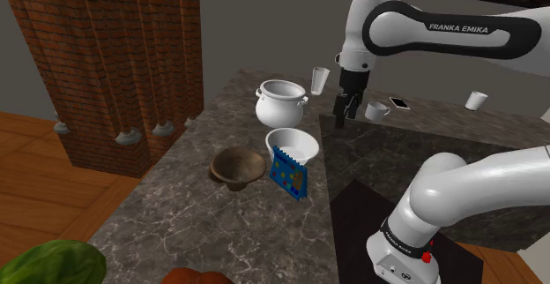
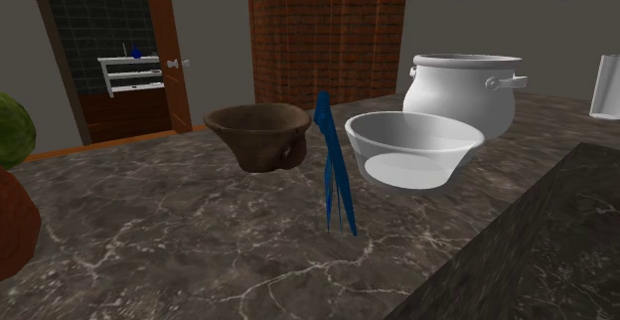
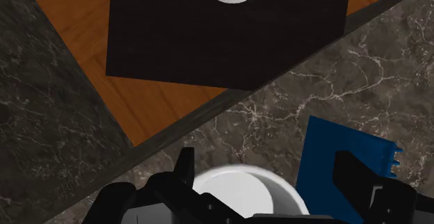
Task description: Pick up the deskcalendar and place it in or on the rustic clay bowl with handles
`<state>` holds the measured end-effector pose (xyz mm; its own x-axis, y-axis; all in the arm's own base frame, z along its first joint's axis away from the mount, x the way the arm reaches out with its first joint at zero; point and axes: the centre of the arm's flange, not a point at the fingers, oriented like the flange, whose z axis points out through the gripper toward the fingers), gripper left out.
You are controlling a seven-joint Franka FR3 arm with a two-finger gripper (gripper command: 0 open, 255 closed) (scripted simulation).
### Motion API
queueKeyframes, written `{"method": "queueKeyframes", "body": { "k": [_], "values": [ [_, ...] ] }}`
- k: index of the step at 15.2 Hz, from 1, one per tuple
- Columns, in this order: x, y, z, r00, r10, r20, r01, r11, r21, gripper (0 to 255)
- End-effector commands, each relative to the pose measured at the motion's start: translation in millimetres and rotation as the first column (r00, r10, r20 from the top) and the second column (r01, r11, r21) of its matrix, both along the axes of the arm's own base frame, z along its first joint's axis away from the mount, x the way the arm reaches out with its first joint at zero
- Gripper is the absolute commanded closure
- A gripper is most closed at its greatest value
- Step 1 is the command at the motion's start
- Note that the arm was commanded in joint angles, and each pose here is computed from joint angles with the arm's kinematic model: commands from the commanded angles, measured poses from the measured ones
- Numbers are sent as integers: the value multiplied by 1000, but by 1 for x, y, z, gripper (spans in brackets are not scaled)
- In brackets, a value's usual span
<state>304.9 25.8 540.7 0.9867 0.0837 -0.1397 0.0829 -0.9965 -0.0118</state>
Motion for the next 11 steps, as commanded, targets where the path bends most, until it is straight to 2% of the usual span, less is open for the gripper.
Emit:
{"method": "queueKeyframes", "body": {
  "k": [1,11],
  "values": [
    [0,0,0,1000,0,0,0,1000,0,0],
    [20,125,-60,990,-67,123,79,993,-93,0]
  ]
}}
